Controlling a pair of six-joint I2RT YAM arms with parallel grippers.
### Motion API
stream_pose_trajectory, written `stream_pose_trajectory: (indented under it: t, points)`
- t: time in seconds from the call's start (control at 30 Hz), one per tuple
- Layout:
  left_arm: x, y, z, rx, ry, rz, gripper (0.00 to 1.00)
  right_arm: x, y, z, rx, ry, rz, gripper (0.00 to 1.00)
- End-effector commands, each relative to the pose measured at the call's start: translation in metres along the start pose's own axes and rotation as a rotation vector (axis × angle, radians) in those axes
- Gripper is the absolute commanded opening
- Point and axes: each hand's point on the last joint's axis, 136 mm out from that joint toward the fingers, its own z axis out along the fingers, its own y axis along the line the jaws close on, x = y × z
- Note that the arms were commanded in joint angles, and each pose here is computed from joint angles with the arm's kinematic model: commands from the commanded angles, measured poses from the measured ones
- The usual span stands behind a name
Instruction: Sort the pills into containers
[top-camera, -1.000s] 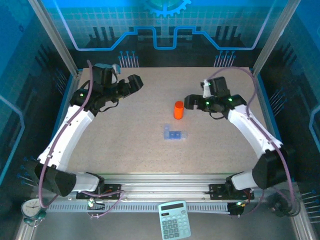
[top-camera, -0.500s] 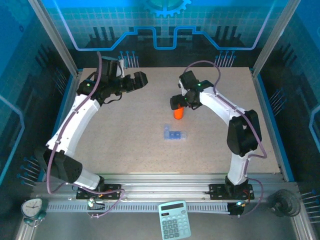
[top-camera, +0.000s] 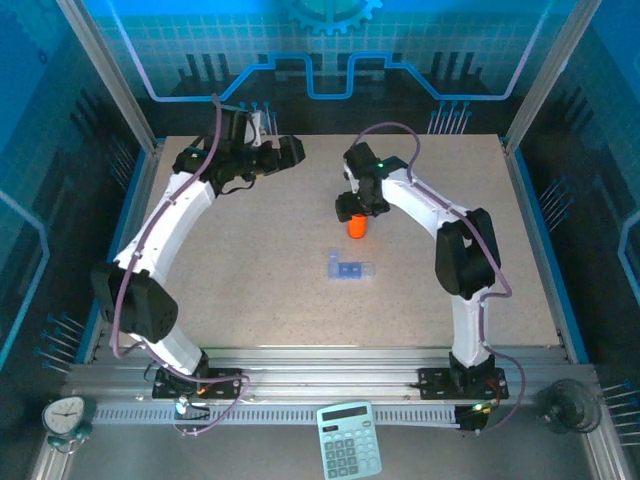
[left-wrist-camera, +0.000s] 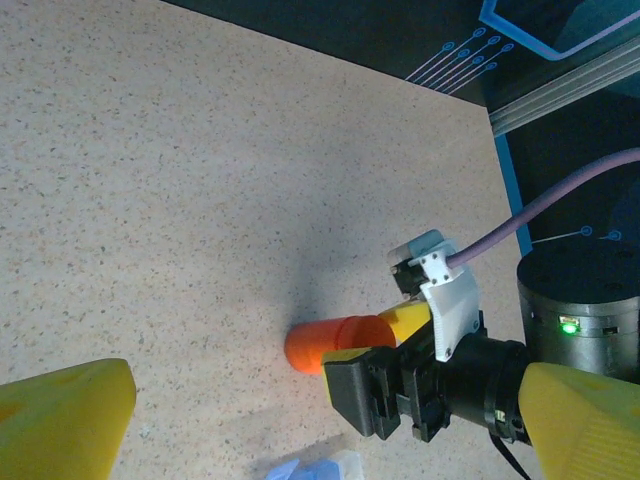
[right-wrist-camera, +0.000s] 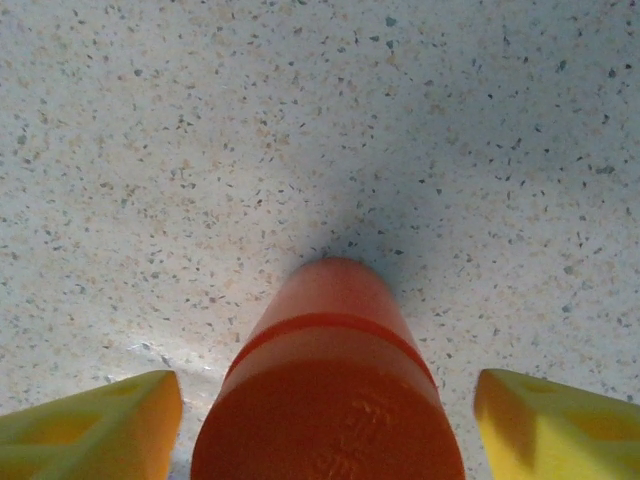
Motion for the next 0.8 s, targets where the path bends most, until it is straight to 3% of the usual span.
stream_pose_trajectory:
  t: [0.0,0.2,0.27,0.33,0.77]
  points:
    - [-0.008,-0.007,0.004,0.059,-0.030,0.024,0.99,0.002,0.003,0.003,0.013,0.035,0.009,0.71]
    - [-0.001,-0.001,0.025,0.084,-0.007,0.002,0.99,0.001,0.004,0.006,0.030,0.063,0.005,0.68]
    - [0.000,0.000,0.031,0.099,-0.002,-0.007,0.99,0.001,0.002,0.006,0.041,0.066,-0.003,0.59]
    - [0.000,-0.001,0.037,0.116,0.001,-0.020,0.99,0.000,0.001,0.005,0.045,0.062,-0.010,0.58]
    - [0.004,0.004,0.046,0.132,-0.008,-0.024,0.99,0.000,0.006,0.005,0.013,0.068,-0.035,0.71]
